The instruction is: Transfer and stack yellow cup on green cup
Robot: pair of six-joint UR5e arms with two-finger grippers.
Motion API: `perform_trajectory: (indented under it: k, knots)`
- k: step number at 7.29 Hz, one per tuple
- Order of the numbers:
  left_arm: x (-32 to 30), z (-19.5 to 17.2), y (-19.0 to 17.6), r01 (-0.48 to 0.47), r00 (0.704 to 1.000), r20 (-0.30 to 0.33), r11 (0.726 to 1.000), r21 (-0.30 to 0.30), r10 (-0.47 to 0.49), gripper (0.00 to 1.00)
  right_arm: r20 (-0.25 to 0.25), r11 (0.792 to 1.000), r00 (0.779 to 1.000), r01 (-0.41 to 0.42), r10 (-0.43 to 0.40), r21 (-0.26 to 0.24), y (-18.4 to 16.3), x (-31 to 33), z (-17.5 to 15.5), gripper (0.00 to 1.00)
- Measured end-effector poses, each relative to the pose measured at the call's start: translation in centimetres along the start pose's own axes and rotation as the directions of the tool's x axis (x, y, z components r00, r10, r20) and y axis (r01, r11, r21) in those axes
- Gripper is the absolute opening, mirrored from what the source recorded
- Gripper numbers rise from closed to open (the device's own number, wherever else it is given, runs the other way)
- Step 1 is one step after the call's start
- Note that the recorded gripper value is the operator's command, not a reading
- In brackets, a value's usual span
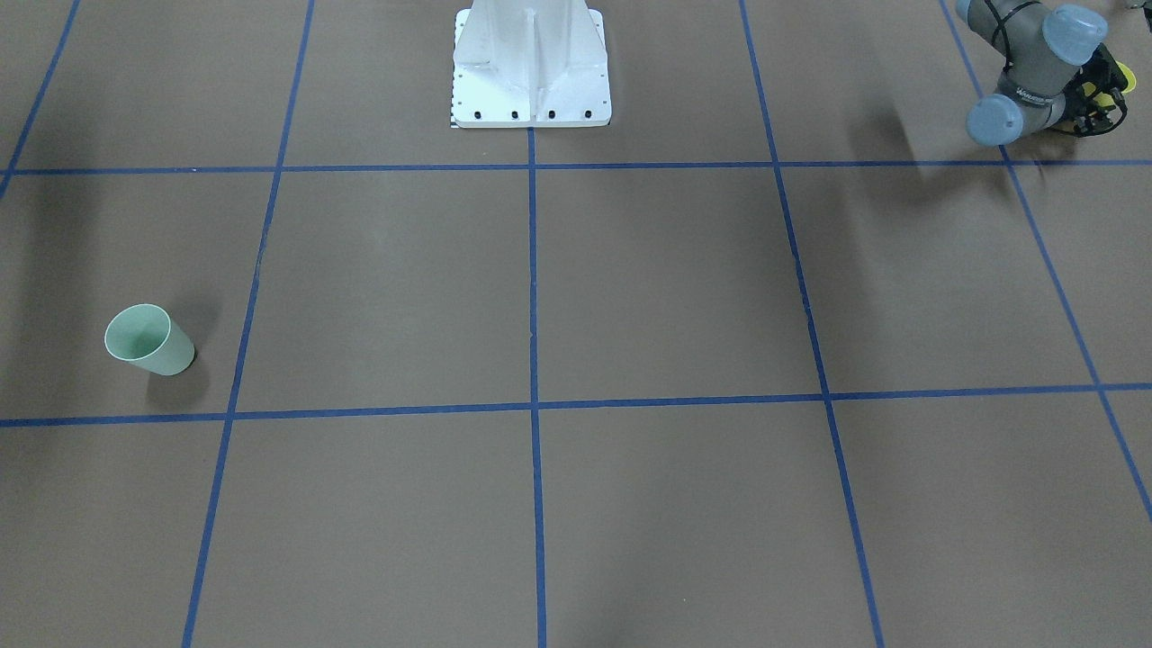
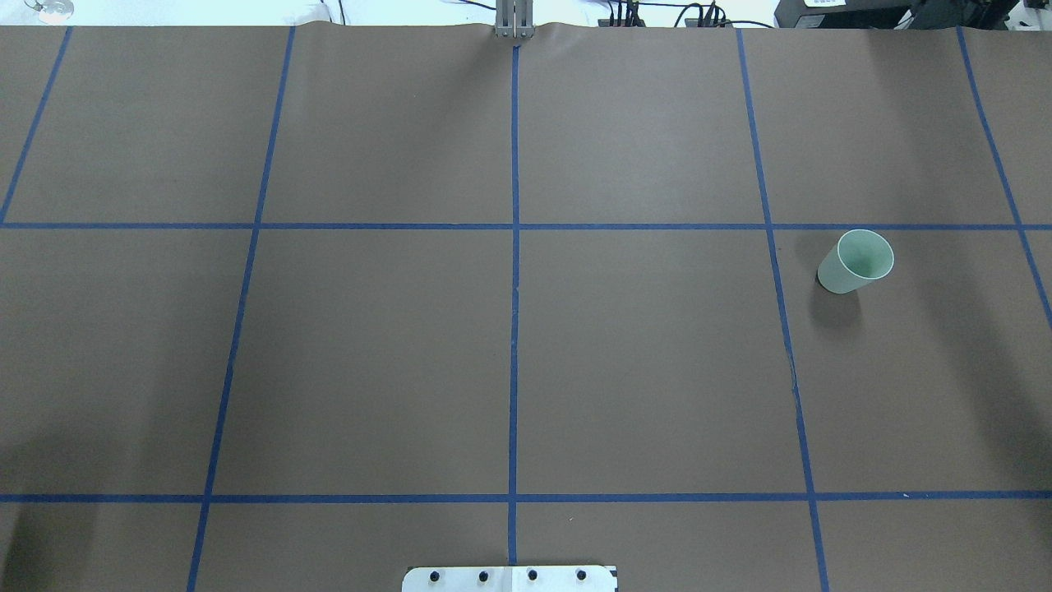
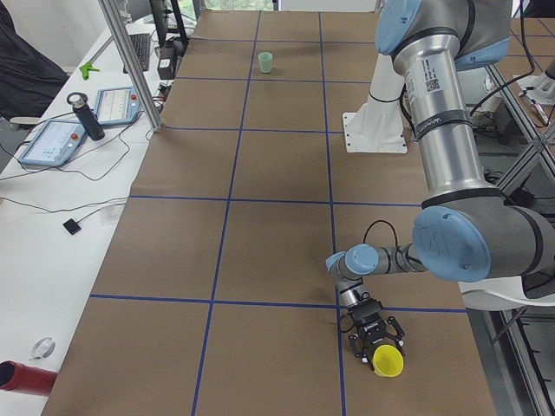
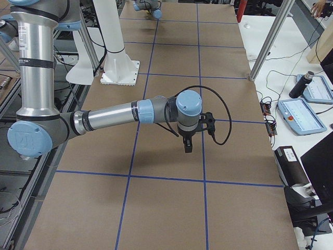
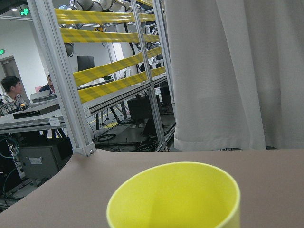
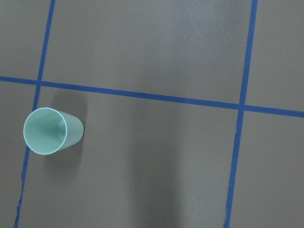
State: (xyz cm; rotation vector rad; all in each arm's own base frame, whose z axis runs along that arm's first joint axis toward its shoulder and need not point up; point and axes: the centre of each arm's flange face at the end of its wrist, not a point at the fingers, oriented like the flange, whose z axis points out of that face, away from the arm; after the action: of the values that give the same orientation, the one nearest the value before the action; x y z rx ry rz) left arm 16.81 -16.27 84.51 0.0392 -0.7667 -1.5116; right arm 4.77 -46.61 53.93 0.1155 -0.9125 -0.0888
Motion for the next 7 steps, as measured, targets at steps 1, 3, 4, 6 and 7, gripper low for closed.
perform_trajectory:
  k: [1, 3, 4, 6, 7]
  knots:
    - [0.1, 0.4, 0.0, 0.002, 1.000, 0.003, 1.000, 0.008, -0.002, 0.96, 0.000, 1.000, 1.000, -0.001, 0.001, 0.000, 0.0, 0.0, 0.0, 1.00]
    - [0.2, 0.8, 0.0, 0.007, 1.000, 0.004, 1.000, 0.017, -0.007, 0.47, -0.001, 1.000, 1.000, -0.001, 0.001, -0.001, 0.0, 0.1, 0.0, 1.00]
    - [0.2, 1.1, -0.1, 0.012, 1.000, 0.005, 1.000, 0.024, -0.012, 0.24, -0.001, 1.000, 1.000, -0.002, 0.002, -0.002, 0.0, 0.1, 0.1, 1.00]
    - [0.2, 1.5, -0.2, 0.009, 1.000, 0.007, 0.999, 0.034, -0.009, 0.05, -0.001, 1.000, 1.000, -0.003, 0.003, -0.002, 0.0, 0.1, 0.1, 1.00]
    - [0.2, 1.5, -0.3, -0.001, 1.000, 0.008, 0.999, 0.035, 0.001, 0.00, 0.000, 1.000, 1.000, -0.005, 0.005, -0.004, 0.0, 0.2, 0.1, 1.00]
